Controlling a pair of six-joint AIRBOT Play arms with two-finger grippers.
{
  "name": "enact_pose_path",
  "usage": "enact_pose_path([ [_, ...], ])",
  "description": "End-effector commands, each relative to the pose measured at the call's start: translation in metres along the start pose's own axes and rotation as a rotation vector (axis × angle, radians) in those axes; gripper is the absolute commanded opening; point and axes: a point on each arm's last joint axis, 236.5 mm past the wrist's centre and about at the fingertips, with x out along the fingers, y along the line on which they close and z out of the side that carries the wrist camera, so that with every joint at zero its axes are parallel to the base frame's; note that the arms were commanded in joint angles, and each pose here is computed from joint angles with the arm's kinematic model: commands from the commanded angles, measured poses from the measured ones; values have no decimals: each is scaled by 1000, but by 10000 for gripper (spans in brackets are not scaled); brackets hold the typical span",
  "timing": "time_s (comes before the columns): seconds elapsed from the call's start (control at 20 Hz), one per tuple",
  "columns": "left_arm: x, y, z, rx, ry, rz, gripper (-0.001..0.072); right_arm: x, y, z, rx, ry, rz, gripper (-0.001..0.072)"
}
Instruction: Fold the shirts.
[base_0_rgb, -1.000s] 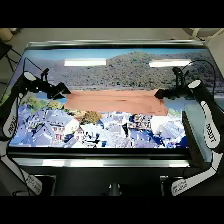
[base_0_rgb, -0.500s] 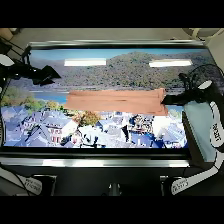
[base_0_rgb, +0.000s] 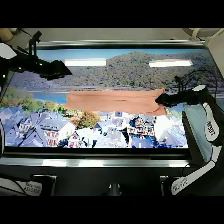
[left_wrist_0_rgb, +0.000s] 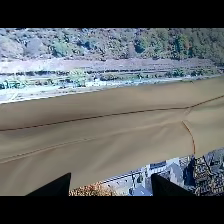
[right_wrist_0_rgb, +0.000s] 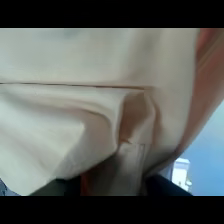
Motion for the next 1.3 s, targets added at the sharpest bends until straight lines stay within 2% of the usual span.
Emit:
enact_pose_path([
  [0.0, 29, -23, -11, 73, 50, -29, 603, 11, 31, 6, -30, -8, 65, 77],
  [0.05, 42, -26, -15, 76, 70, -36, 602, 7, 38, 10, -46, -23, 71, 20],
  [0.15, 71, -30, -24, 80, 108, -46, 594, -9, 52, 19, -101, -60, 66, 19],
  [0.2, 87, -33, -28, 83, 126, -51, 455, -21, 60, 24, -123, -83, 61, 19],
  [0.25, 105, -37, -33, 86, 142, -56, 176, -31, 69, 28, -143, -102, 58, 19],
  [0.3, 122, -40, -38, 91, 153, -60, 28, -43, 79, 30, -165, -116, 60, 19],
  [0.45, 176, -61, -55, 82, 177, -107, 31, -70, 111, 20, -226, -95, 95, 19],
  [0.7, 241, -110, -92, -31, 241, -268, 31, -106, 151, 5, -305, -88, 123, 20],
  [1.25, 307, -240, -155, -239, 259, -517, 31, -185, 225, -17, -479, -189, 106, 21],
])
